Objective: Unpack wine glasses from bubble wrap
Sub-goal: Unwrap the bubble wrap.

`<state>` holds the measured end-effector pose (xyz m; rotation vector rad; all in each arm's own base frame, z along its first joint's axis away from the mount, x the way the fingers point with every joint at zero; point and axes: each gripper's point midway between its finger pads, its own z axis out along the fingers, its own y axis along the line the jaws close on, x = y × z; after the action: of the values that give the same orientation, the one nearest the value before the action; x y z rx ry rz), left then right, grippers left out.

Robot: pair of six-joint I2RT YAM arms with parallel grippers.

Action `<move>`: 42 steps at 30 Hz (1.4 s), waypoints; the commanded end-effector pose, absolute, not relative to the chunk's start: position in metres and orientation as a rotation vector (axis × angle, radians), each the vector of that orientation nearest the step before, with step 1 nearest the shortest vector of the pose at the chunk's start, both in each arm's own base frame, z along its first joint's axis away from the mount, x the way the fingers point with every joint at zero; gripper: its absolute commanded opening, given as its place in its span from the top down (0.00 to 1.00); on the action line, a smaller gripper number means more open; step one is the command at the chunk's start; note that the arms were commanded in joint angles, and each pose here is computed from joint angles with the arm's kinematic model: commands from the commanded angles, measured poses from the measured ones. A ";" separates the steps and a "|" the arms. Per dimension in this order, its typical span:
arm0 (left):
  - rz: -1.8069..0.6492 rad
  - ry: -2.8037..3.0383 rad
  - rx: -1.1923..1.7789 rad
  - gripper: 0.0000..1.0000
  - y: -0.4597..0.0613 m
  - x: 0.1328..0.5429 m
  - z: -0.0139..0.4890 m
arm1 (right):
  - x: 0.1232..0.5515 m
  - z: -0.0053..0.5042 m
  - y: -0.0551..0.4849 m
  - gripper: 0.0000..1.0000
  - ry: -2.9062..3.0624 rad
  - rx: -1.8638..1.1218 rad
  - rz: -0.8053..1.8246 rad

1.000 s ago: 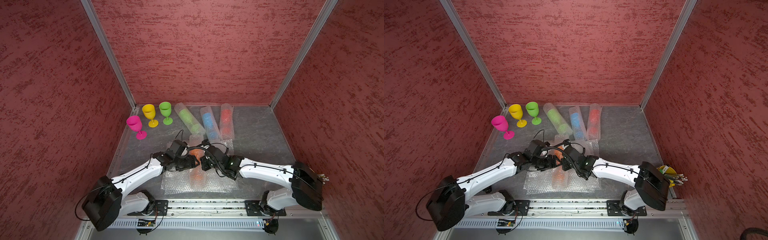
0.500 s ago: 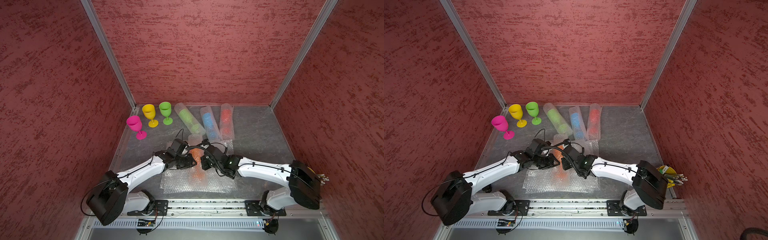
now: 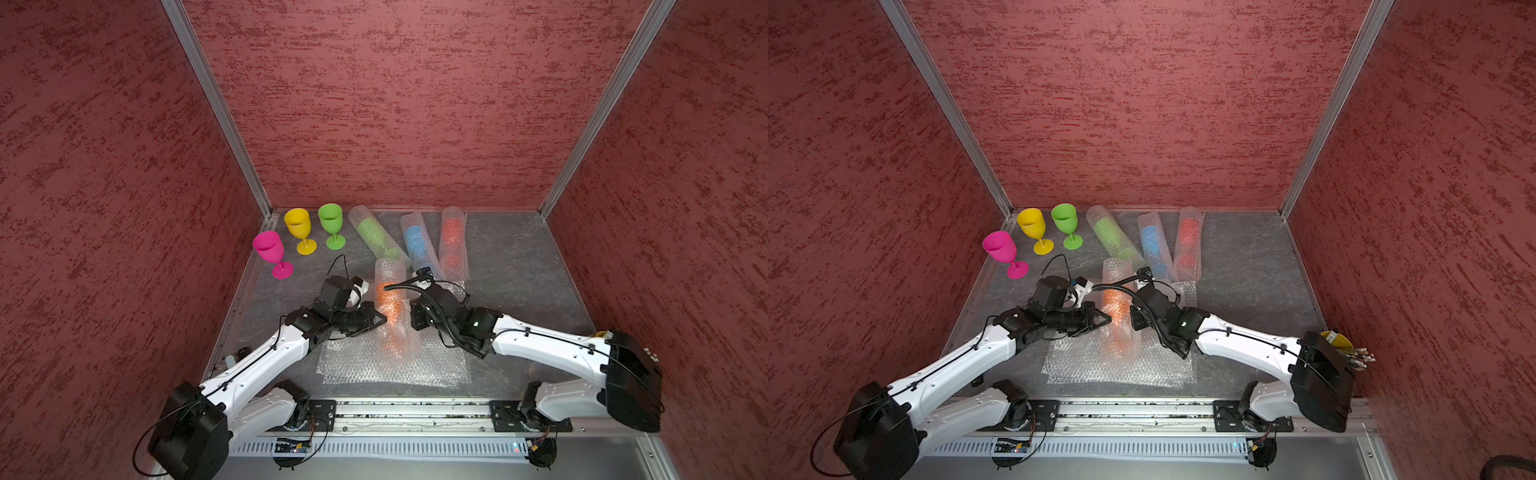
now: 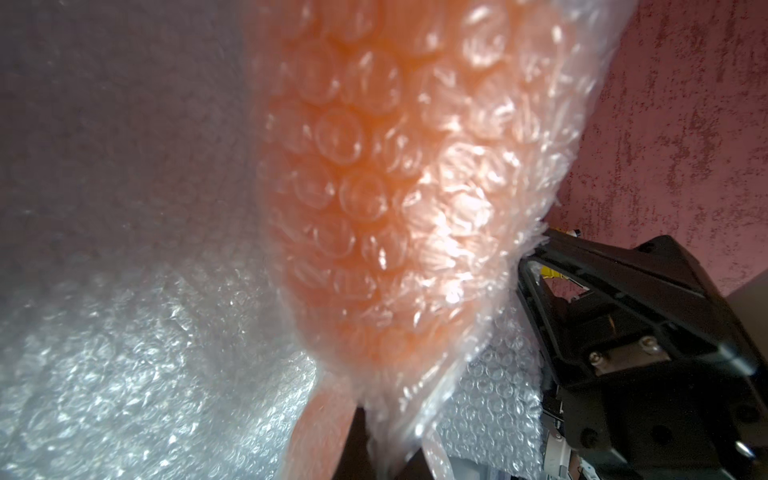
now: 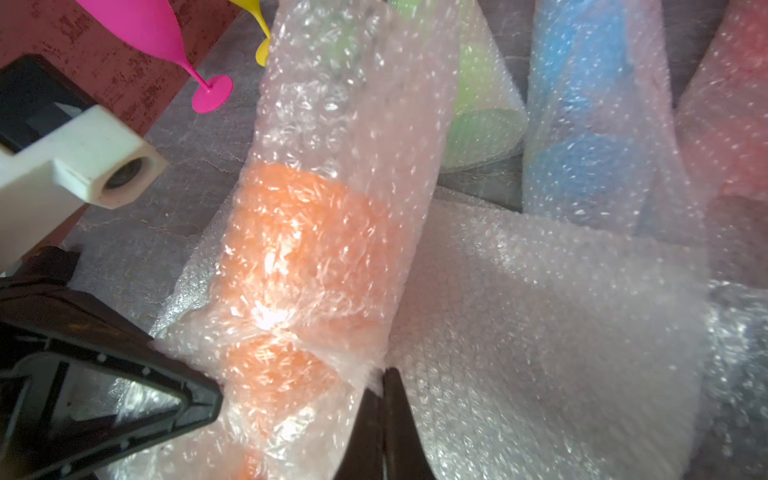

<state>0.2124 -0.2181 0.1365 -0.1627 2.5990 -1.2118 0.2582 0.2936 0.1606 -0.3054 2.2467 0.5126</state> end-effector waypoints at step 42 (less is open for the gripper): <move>-0.776 2.731 -0.283 0.36 -0.195 0.237 0.097 | 0.244 0.079 0.189 1.00 2.343 0.153 0.368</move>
<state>0.2356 -0.2159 0.0881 -0.2045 2.7728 -0.8440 0.2384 0.1912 0.0752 0.0942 2.3677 0.3591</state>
